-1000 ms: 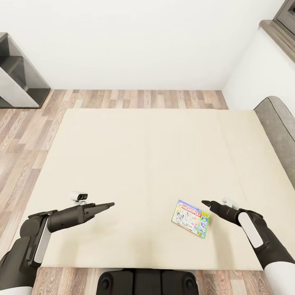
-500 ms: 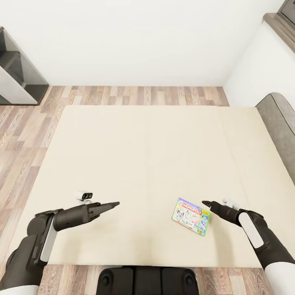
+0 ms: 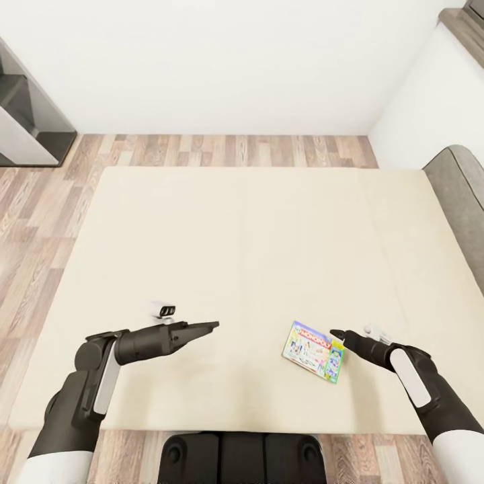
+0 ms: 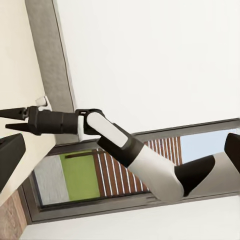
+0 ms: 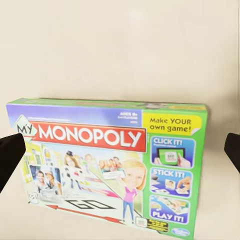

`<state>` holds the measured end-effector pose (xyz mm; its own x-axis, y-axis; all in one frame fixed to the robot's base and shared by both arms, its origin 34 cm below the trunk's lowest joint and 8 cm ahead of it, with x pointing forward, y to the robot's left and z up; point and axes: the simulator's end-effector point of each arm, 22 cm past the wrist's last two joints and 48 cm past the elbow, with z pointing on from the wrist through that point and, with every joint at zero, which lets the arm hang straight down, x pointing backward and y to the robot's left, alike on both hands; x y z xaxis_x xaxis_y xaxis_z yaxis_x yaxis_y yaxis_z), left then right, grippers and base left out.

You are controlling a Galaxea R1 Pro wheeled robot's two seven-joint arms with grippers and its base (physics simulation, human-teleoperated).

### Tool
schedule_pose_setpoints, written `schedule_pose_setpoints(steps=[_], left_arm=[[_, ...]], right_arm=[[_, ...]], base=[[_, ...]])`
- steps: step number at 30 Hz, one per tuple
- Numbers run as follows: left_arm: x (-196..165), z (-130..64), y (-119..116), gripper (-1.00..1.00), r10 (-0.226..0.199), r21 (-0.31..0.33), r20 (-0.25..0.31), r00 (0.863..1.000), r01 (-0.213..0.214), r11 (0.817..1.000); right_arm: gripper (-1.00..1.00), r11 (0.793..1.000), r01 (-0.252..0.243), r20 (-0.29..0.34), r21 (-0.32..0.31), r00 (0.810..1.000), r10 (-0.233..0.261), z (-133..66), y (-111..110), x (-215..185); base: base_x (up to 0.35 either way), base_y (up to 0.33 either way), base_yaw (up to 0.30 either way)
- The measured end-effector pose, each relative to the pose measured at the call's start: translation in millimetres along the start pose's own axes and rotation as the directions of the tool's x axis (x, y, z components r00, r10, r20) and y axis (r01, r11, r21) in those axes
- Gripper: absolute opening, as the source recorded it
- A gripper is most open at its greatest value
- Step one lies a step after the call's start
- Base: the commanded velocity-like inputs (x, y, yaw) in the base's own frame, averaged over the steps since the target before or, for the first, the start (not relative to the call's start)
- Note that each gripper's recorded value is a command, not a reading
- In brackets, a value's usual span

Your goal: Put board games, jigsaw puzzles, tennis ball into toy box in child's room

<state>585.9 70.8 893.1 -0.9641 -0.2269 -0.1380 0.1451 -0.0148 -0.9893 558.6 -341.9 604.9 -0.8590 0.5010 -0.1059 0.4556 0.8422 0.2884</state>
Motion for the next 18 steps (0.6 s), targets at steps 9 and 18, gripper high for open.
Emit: schedule_pose_setpoints(steps=[9, 18], left_arm=[[6, 22.7, -6, 1.00, 0.004, 0.044, -0.028, 1.000, -0.003, 0.999], [5, 12.9, 0, 1.00, 0.008, 0.032, -0.037, 0.999, -0.007, 0.999]], right_arm=[[1.00, 1.000, -0.004, -0.013, 0.006, 1.000, 0.004, 5.5, -3, 7], [1.00, 1.000, -0.005, -0.024, 0.016, 1.000, 0.006, 9.4, -10, 12]], base=[[0.000, 0.000, 0.000], [0.000, 0.000, 0.000]])
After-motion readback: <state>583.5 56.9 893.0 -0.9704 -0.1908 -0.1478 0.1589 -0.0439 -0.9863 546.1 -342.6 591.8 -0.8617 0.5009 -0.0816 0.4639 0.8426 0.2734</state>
